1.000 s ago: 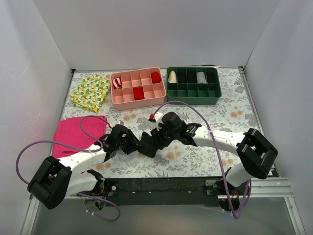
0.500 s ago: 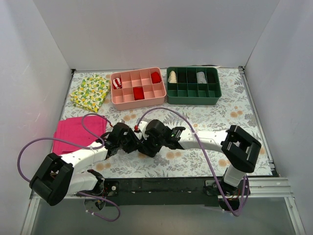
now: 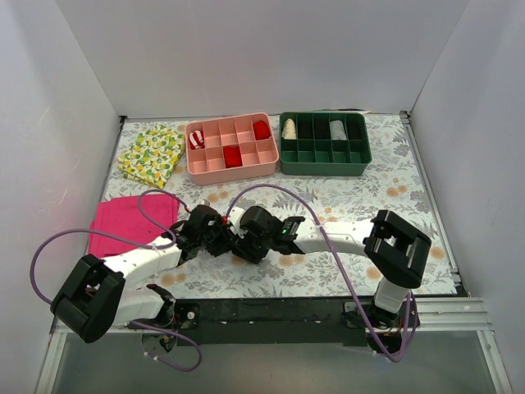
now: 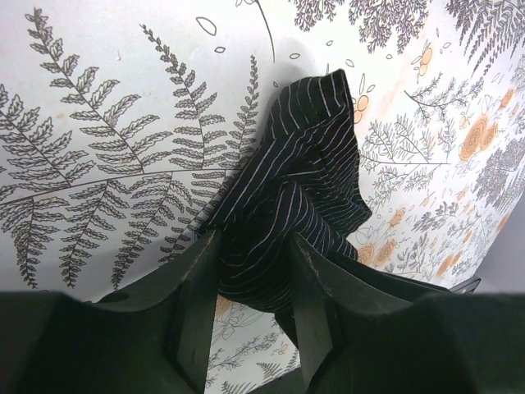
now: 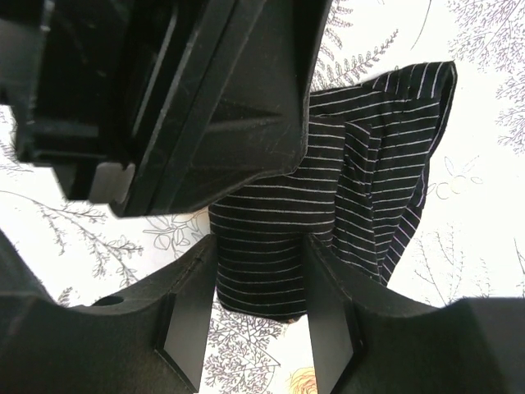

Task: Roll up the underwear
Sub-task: Roll the underwear to the center of the board.

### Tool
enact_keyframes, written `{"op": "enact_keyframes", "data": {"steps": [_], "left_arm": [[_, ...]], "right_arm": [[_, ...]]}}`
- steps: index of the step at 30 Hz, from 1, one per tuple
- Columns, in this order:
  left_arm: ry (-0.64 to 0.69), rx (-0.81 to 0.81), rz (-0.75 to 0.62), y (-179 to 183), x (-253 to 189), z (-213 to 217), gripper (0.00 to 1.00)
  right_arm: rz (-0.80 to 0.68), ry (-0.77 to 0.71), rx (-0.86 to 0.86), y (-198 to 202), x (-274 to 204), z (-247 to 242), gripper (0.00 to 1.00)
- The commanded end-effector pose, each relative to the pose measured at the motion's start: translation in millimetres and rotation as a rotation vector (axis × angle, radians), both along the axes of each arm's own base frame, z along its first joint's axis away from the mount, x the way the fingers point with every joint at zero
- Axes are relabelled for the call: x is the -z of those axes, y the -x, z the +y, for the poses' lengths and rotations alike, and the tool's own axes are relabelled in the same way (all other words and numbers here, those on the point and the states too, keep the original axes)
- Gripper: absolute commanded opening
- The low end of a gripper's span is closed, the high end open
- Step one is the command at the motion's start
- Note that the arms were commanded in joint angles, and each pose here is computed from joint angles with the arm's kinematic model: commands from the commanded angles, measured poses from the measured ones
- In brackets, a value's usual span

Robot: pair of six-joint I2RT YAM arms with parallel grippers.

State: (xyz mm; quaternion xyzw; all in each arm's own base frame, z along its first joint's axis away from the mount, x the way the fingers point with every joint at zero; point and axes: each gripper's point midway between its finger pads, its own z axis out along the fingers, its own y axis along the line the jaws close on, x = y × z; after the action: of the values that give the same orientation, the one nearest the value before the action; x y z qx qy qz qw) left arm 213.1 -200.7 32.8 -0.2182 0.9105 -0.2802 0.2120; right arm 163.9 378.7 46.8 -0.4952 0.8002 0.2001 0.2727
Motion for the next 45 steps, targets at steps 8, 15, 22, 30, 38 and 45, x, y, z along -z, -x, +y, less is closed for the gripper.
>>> {"op": "enact_keyframes", "data": {"steps": [8, 15, 22, 30, 38, 45], "left_arm": [[-0.055, 0.022, 0.069, 13.6, 15.7, 7.8, 0.36], [-0.045, 0.031, 0.081, 14.7, 16.9, 5.4, 0.36], [-0.027, 0.037, 0.096, 16.2, 16.8, 5.2, 0.37], [-0.017, 0.014, 0.078, 4.9, 7.4, 9.2, 0.44], [-0.023, -0.020, 0.014, -14.0, -15.6, 13.6, 0.63], [-0.006, -0.061, 0.017, -7.5, -14.1, 19.8, 0.69]], "right_arm": [[-0.024, 0.149, 0.017, 6.5, 41.4, -29.4, 0.55], [-0.001, 0.195, 0.034, 10.9, 60.4, -41.4, 0.53], [0.080, 0.161, 0.008, 26.9, 69.2, -37.0, 0.26], [0.183, 0.118, 0.018, 38.9, 65.9, -20.7, 0.08], [0.388, 0.065, 0.069, 50.4, 62.4, -12.1, 0.08], [0.565, -0.055, 0.120, 47.3, 54.8, -10.7, 0.08]]}}
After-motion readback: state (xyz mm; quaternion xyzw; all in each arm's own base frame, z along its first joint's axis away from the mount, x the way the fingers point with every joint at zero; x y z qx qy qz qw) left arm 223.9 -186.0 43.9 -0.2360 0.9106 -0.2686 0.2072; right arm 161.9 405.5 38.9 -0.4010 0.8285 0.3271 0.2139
